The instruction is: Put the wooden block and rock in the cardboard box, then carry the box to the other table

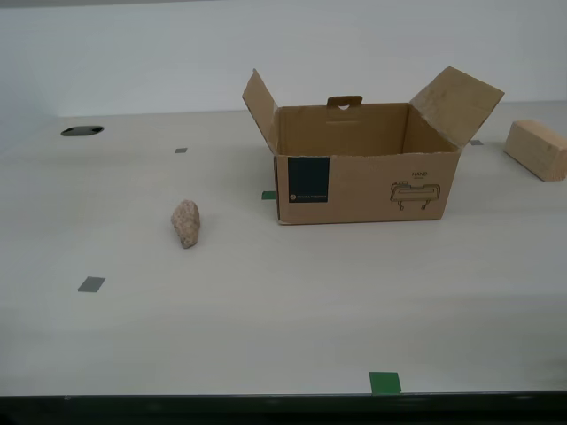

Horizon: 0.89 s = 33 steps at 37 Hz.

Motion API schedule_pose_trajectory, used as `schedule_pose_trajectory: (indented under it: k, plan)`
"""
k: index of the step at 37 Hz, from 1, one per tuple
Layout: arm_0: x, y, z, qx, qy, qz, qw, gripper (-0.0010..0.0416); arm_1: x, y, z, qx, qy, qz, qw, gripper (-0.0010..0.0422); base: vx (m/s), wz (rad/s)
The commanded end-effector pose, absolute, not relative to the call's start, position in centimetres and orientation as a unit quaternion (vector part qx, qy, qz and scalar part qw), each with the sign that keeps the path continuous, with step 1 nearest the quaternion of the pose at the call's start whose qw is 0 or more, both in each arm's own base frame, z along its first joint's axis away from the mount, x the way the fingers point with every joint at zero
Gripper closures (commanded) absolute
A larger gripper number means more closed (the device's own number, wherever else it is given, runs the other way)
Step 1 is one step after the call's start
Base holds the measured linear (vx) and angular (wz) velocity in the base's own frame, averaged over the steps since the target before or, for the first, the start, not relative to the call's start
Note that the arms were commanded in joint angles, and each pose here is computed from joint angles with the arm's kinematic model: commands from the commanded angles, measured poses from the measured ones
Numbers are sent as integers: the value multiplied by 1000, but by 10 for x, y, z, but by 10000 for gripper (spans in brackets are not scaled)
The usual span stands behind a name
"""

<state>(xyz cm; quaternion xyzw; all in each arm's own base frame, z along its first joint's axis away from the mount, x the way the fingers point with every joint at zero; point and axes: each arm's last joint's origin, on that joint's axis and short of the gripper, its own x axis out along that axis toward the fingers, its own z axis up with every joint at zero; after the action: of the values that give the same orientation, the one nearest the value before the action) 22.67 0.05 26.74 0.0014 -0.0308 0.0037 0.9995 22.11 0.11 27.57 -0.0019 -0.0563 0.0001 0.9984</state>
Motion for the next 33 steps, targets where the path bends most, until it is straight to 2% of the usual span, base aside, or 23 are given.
schedule_pose_trajectory:
  k: [1,33]
  plan:
    - [227,0,268,1,-33,3,999,405,221,1,275,-1,-54,-1,999,412,0,0]
    - [227,0,268,1,-33,3,999,405,221,1,275,-1,-54,-1,999,412,0,0]
